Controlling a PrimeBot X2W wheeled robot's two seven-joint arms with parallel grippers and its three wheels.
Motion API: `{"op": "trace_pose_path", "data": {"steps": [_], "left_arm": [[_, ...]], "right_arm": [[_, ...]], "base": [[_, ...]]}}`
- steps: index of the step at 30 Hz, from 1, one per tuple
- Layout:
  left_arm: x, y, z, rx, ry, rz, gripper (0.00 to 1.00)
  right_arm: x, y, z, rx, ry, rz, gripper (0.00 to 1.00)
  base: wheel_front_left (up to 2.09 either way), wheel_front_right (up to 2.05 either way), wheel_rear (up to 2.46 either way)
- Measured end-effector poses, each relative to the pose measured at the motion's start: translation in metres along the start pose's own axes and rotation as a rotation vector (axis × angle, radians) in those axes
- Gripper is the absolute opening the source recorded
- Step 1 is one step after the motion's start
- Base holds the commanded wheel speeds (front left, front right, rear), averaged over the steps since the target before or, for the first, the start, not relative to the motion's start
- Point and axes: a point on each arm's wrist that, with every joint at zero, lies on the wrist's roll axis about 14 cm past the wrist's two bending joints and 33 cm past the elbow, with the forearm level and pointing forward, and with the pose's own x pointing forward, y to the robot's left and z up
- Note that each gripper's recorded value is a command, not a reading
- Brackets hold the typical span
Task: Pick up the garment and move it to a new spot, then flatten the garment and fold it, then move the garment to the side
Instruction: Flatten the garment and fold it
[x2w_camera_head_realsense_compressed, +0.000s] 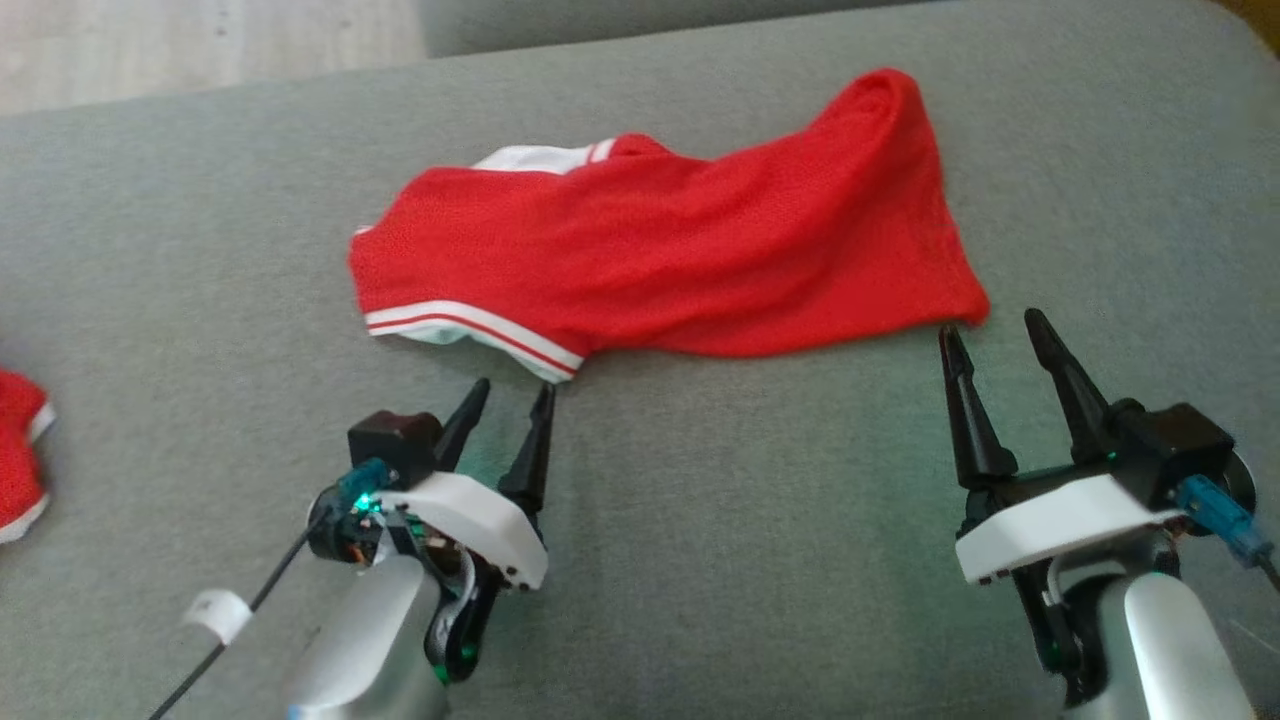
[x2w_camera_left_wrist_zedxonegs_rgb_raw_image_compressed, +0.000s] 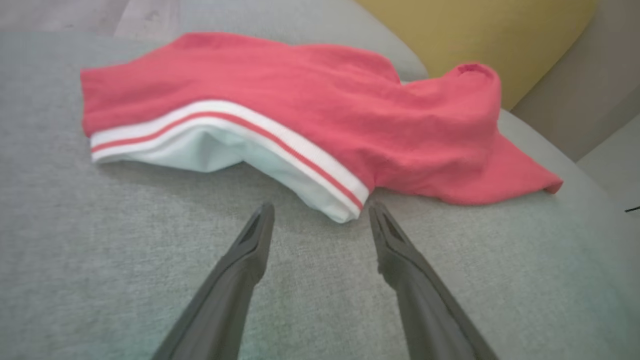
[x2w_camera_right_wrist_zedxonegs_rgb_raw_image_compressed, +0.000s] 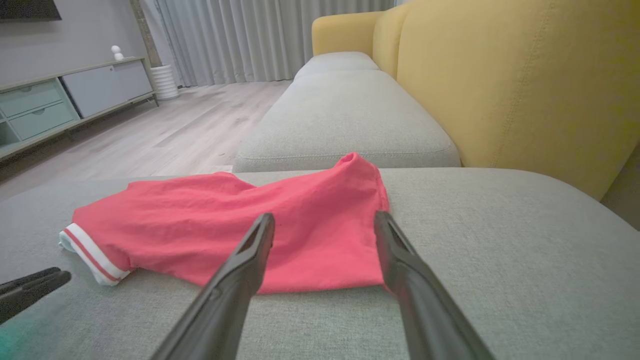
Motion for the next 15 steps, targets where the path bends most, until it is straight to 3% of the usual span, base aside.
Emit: {"op": "trace_pose_path", "data": {"steps": [10, 11, 12, 15], "left_arm": [[0.040, -0.005, -0.009, -0.052, 0.074, -0.025, 1.00], [0.041, -0.005, -0.008, -0.053, 0.074, -0.026, 0.31], [0.042, -0.004, -0.007, -0.052, 0.075, -0.025, 0.00], [0.040, -0.002, 0.000, -0.054, 0.046, -0.017, 0.00]], "right_arm": [[-0.006, -0.021, -0.010, 0.022, 0.023, -0.064, 1.00], [-0.006, -0.021, -0.010, 0.022, 0.023, -0.064, 1.00], [-0.006, -0.020, -0.010, 0.022, 0.021, -0.062, 1.00], [-0.005, -0.017, -0.007, 0.022, 0.012, -0.052, 1.00]], "base": [[0.00, 0.00, 0.00], [0.00, 0.00, 0.00], [0.00, 0.00, 0.00], [0.00, 0.00, 0.00]]}}
